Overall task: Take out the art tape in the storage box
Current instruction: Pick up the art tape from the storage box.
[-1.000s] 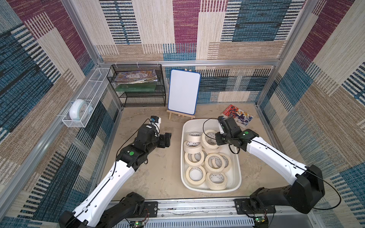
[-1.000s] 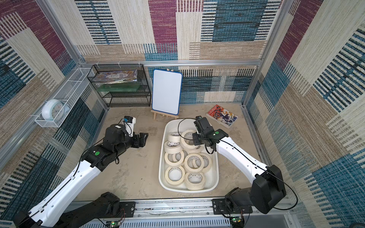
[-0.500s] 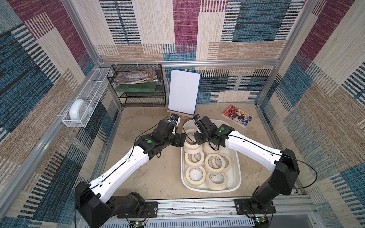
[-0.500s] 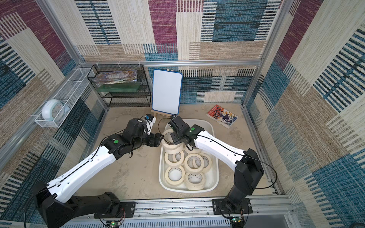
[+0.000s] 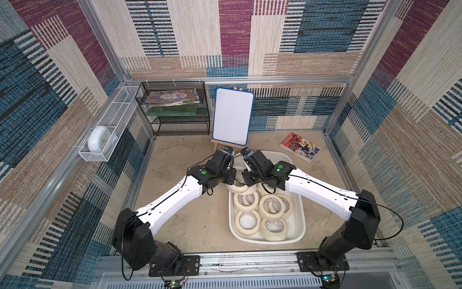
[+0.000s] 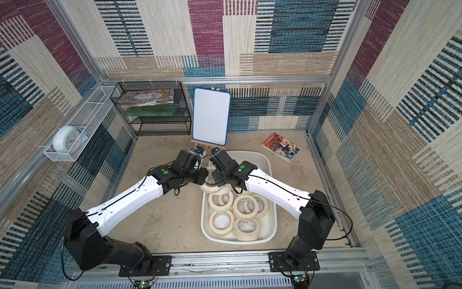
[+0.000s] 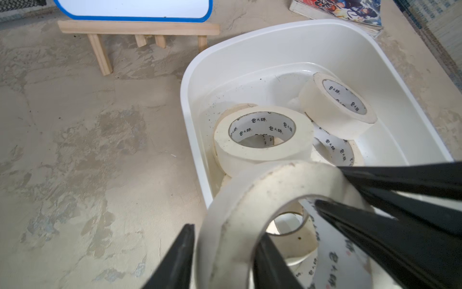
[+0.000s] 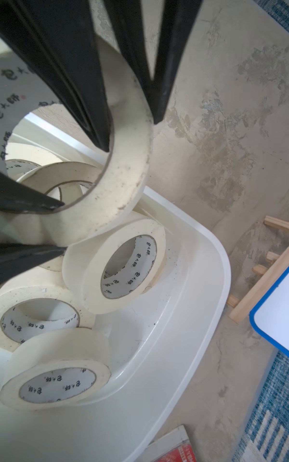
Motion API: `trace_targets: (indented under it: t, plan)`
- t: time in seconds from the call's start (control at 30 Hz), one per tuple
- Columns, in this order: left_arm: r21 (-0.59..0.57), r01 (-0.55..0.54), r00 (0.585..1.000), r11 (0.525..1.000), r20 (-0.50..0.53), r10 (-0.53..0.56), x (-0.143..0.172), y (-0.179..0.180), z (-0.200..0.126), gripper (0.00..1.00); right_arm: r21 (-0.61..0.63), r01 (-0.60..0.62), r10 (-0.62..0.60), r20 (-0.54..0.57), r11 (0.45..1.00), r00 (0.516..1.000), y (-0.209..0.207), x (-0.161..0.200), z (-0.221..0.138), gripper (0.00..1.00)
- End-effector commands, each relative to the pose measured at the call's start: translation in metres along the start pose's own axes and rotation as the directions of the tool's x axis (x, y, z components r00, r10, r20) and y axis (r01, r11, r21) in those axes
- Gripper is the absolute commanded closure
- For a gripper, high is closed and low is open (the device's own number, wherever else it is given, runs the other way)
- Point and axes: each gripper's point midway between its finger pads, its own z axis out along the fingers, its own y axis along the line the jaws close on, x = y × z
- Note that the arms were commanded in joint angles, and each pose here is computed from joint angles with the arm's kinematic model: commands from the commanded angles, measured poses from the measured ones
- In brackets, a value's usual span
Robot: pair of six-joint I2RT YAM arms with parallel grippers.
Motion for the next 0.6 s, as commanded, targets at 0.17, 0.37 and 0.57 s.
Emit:
trace_targets:
  t: [0.17, 0.37, 0.57]
  plan:
    - [-0.069, 0.037, 0.997, 0.997, 0.063, -0.033, -0.017, 0.013, -0.006, 1.00, -0.059, -0.020, 0.024, 0.067, 0.998, 0.997, 0.009, -0.016, -0.010, 0.97]
    - [-0.119, 0.059, 0.994, 0.991, 0.094, -0.048, -0.023, 0.033, -0.023, 1.00, -0.054, -0.035, 0.044, 0.169, 0.998, 0.985, 0.005, -0.040, -0.030, 0.16]
    - [-0.163, 0.173, 0.979, 0.971, 0.139, -0.151, -0.019, 0.087, -0.042, 1.00, 0.079, -0.082, 0.057, 0.277, 0.994, 0.959, -0.032, -0.062, -0.060, 0.01]
